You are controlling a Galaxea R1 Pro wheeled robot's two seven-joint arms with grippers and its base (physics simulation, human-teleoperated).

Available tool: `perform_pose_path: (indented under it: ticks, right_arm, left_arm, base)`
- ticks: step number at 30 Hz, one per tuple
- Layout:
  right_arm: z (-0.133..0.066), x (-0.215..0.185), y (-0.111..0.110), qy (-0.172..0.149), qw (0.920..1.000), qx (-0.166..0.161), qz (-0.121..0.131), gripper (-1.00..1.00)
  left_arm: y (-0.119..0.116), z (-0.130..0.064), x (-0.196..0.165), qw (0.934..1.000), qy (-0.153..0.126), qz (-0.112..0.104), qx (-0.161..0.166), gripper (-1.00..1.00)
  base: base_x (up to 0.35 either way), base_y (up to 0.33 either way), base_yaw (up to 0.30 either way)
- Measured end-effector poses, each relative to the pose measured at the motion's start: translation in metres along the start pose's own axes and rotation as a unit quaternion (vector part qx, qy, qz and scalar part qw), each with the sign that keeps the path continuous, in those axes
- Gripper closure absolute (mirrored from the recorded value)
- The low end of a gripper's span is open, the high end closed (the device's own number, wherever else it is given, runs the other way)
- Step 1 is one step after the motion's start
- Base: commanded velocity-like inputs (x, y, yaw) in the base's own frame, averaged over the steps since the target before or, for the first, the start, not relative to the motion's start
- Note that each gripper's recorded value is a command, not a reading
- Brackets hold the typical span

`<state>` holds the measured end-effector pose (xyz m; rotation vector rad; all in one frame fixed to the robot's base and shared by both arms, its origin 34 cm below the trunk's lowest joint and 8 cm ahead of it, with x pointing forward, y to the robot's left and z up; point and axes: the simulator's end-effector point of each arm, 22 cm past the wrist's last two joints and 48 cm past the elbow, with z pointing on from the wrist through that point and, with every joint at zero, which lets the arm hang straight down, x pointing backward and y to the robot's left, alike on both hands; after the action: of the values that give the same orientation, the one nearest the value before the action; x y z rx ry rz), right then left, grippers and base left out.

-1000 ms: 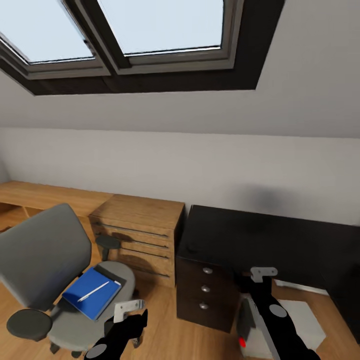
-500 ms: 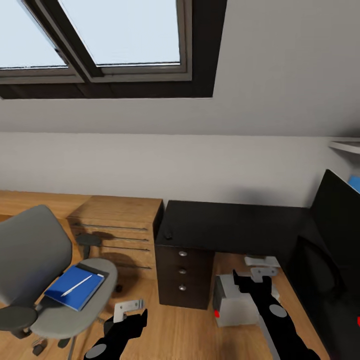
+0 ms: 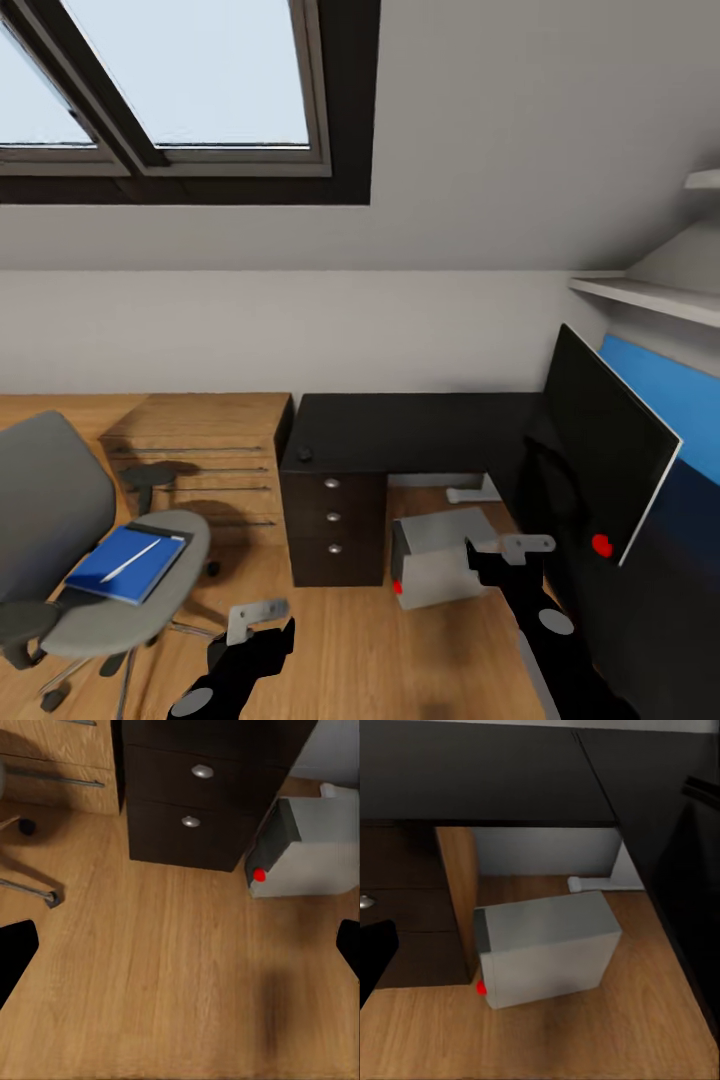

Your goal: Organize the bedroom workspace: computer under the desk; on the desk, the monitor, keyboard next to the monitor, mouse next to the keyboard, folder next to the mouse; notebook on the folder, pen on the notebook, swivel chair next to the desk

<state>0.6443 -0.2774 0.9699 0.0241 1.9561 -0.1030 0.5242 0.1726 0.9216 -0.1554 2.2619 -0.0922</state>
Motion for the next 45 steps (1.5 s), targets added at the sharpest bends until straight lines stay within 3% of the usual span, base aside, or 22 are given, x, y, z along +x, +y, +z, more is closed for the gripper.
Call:
perform_pose_path:
  ticks: [24,33,38,45]
  right_arm:
    - [-0.006,-0.005,-0.004,-0.001,1.0000,0.002,-0.001,-1.00]
    - [-0.006,-0.004,-0.022,0.000,0.9998,0.020,0.009,-1.00]
    - [-0.006,-0.004,-0.023,0.000,0.9997,0.021,0.010,-1.00]
    - [-0.006,-0.003,-0.025,0.000,0.9997,0.022,0.009,-1.00]
  left_arm:
    - [-0.001,-0.007,-0.002,1.0000,0.000,0.000,0.000,-1.00]
    - [0.000,-0.007,-0.002,1.0000,-0.001,0.002,-0.001,-1.00]
    - [0.013,-0.007,-0.003,0.9995,-0.002,0.001,-0.031,-1.00]
    - [0.014,-0.008,-0.003,0.9994,-0.003,0.000,-0.033,-1.00]
  base:
    - [-0.330,-0.179,-0.002]
    - [-0.273,-0.247,0.000]
    - [-0.225,-0.279,0.000]
    - [-0.090,-0.317,0.000]
